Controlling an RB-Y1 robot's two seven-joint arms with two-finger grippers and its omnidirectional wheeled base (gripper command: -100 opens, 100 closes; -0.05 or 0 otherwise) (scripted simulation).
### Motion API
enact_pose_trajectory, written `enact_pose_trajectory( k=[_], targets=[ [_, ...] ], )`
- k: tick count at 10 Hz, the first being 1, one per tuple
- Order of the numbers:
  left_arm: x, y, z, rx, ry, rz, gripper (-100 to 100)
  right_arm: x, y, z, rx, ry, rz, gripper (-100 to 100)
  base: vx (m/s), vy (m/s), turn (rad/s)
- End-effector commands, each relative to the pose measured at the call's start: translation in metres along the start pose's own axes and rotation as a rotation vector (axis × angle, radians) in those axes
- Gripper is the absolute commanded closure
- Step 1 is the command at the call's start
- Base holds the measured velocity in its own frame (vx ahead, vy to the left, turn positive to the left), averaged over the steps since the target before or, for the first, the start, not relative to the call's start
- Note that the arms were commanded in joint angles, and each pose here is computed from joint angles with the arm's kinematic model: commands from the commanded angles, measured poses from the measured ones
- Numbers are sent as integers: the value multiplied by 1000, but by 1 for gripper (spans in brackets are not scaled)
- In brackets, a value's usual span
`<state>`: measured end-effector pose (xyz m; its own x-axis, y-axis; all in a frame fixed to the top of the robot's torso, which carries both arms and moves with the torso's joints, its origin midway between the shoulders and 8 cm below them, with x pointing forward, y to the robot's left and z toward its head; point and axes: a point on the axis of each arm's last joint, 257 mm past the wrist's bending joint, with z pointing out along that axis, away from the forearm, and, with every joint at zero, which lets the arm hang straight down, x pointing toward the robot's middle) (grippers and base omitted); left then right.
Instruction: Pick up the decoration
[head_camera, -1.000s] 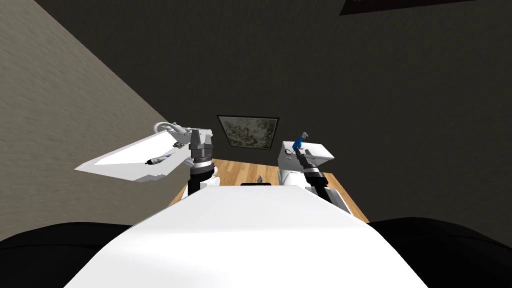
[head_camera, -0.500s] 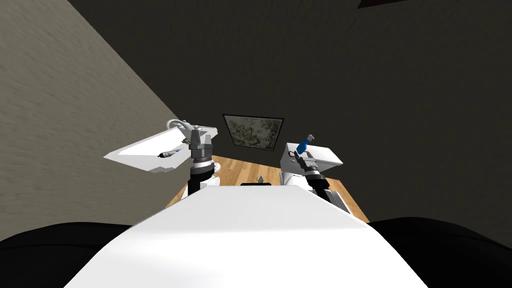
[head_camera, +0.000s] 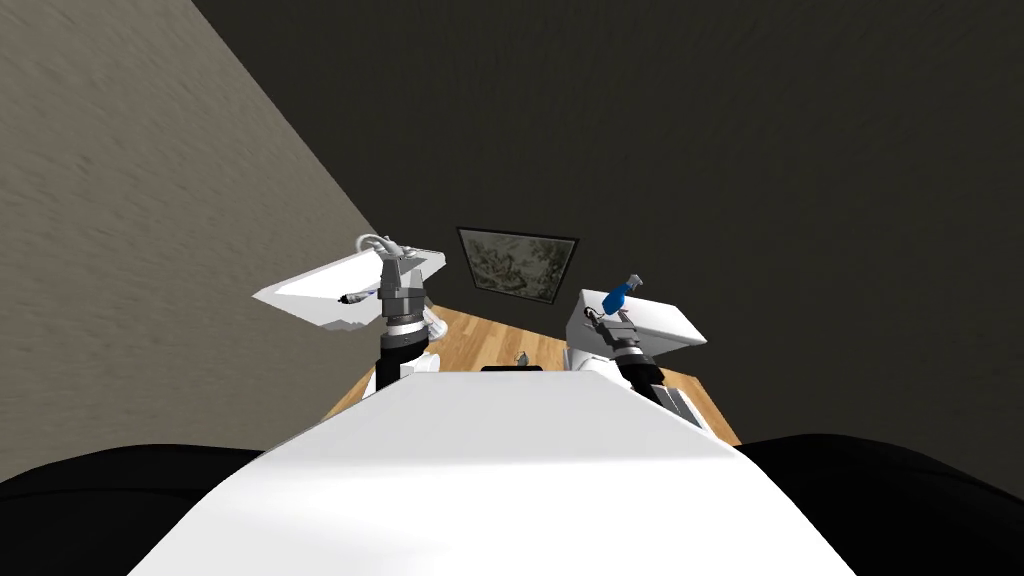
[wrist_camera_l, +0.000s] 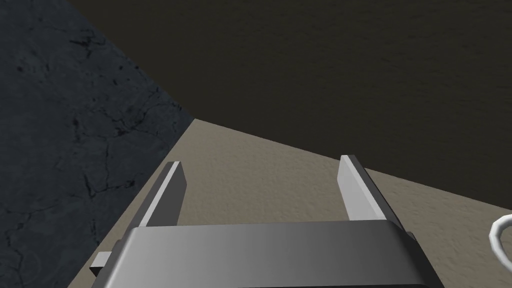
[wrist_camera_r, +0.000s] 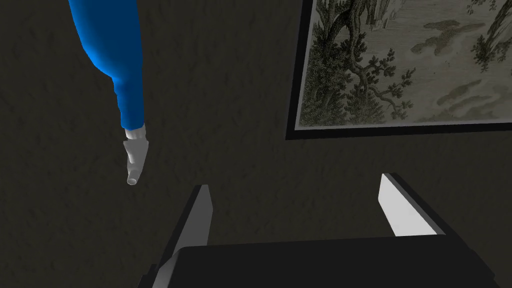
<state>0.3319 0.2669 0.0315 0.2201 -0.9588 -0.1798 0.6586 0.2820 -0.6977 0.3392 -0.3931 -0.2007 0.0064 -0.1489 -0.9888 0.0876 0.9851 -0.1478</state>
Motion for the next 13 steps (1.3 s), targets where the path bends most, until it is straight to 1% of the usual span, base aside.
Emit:
enact_pose_trajectory(
  k=[1, 2, 3, 4, 5, 6, 7, 8, 9, 10, 11, 12, 13],
  targets=[
    [0, 0, 0, 0, 0, 0, 0, 8, -3, -2, 3, 21, -64, -100, 0, -20, 105],
    [0, 0, 0, 0, 0, 0, 0, 24, -11, -8, 7, 65, -140, -100, -3, -16, 212],
    [0, 0, 0, 0, 0, 0, 0, 24, -11, -8, 7, 65, -162, -100, -2, -18, 108],
    [0, 0, 0, 0, 0, 0, 0, 39, -20, -14, 8, 110, -234, -100, -4, -16, 174],
    [0, 0, 0, 0, 0, 0, 0, 39, -20, -14, 7, 110, -260, -100, -4, -18, 111],
    [0, 0, 0, 0, 0, 0, 0, 55, -29, -21, 6, 154, -335, -100, -2, -18, 217],
    [0, 0, 0, 0, 0, 0, 0, 55, -29, -21, 4, 154, -356, -100, -3, -18, 104],
    [0, 0, 0, 0, 0, 0, 0, 70, -39, -29, 1, 199, -434, -100, -3, -14, 170],
    [0, 0, 0, 0, 0, 0, 0, 70, -39, -29, -1, 199, -451, -100, -2, -17, 100],
    [0, 0, 0, 0, 0, 0, 0, 84, -49, -37, -6, 243, -525, -100, -4, -17, 177],
    [0, 0, 0, 0, 0, 0, 0, 84, -49, -37, -9, 243, -544, -100, -4, -18, 116],
    [0, 0, 0, 0, 0, 0, 0, 97, -59, -45, -17, 285, -618, -100, -6, -15, 191],
    [0, 0, 0, 0, 0, 0, 0, 97, -59, -45, -19, 285, -634, -100, -3, -15, 95]
  ],
)
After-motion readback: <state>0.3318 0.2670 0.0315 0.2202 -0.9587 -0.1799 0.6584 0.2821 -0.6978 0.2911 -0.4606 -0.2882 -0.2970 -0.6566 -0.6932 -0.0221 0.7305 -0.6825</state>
